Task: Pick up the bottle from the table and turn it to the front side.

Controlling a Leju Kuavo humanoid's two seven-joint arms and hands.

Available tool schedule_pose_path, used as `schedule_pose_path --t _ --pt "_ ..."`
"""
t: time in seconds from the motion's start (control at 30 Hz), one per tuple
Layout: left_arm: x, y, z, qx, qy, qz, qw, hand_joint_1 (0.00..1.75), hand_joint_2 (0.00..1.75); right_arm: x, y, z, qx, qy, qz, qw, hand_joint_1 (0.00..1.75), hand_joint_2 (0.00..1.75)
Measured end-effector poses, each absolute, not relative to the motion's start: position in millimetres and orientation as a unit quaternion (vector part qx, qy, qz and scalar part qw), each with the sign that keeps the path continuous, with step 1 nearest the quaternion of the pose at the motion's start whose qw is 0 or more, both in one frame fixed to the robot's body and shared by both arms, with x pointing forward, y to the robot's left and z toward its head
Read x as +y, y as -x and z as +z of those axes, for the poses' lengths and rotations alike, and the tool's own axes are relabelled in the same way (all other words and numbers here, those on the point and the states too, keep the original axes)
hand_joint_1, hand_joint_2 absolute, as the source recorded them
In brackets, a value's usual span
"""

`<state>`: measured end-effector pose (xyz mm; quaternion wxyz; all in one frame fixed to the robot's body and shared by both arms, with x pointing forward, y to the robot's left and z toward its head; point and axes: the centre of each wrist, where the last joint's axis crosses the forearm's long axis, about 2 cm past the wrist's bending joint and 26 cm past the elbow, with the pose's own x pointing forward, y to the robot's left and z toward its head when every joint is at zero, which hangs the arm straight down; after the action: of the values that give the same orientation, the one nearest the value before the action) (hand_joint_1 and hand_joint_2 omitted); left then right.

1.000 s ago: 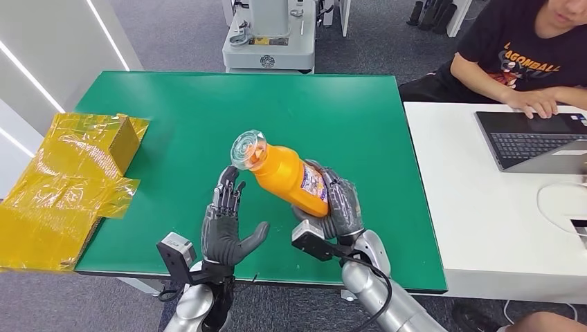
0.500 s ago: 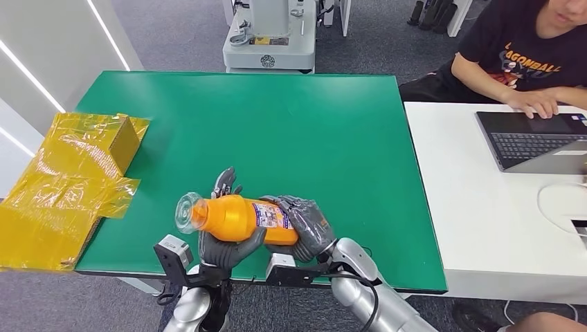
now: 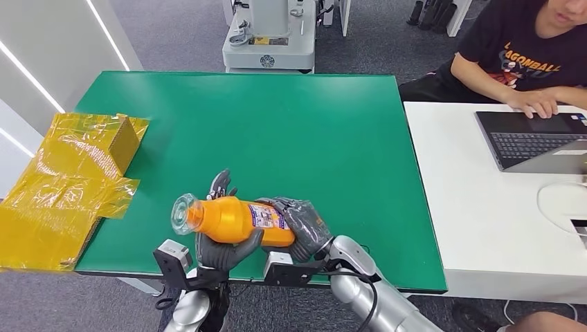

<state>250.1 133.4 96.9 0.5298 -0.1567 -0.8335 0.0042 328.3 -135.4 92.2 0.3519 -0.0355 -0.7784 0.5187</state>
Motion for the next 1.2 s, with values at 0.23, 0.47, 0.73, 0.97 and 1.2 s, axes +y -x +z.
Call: schedule_pose_path --t 0.23,0.47,0.73,0.97,1.2 --pt "137 -251 98 -0.841 0.142 0.005 0.522 0.00 1.75 -132 -341 101 -0.767 0.013 0.542 0.343 1.75 1.75" --pt "138 -251 99 -0.851 0.126 0.013 0.510 1.75 1.75 -130 -348 103 -0.762 0.004 0.556 0.333 1.75 1.75" --pt "138 -246 103 -0.863 0.123 0.042 0.488 1.75 1.75 -126 -352 106 -0.758 0.002 0.562 0.329 1.75 1.75" --pt "138 -246 105 -0.864 0.127 0.047 0.485 1.75 1.75 -125 -352 105 -0.756 0.003 0.566 0.330 1.75 1.75" --pt "140 -249 106 -0.865 0.130 0.047 0.482 1.75 1.75 -125 -352 104 -0.755 0.009 0.565 0.333 1.75 1.75"
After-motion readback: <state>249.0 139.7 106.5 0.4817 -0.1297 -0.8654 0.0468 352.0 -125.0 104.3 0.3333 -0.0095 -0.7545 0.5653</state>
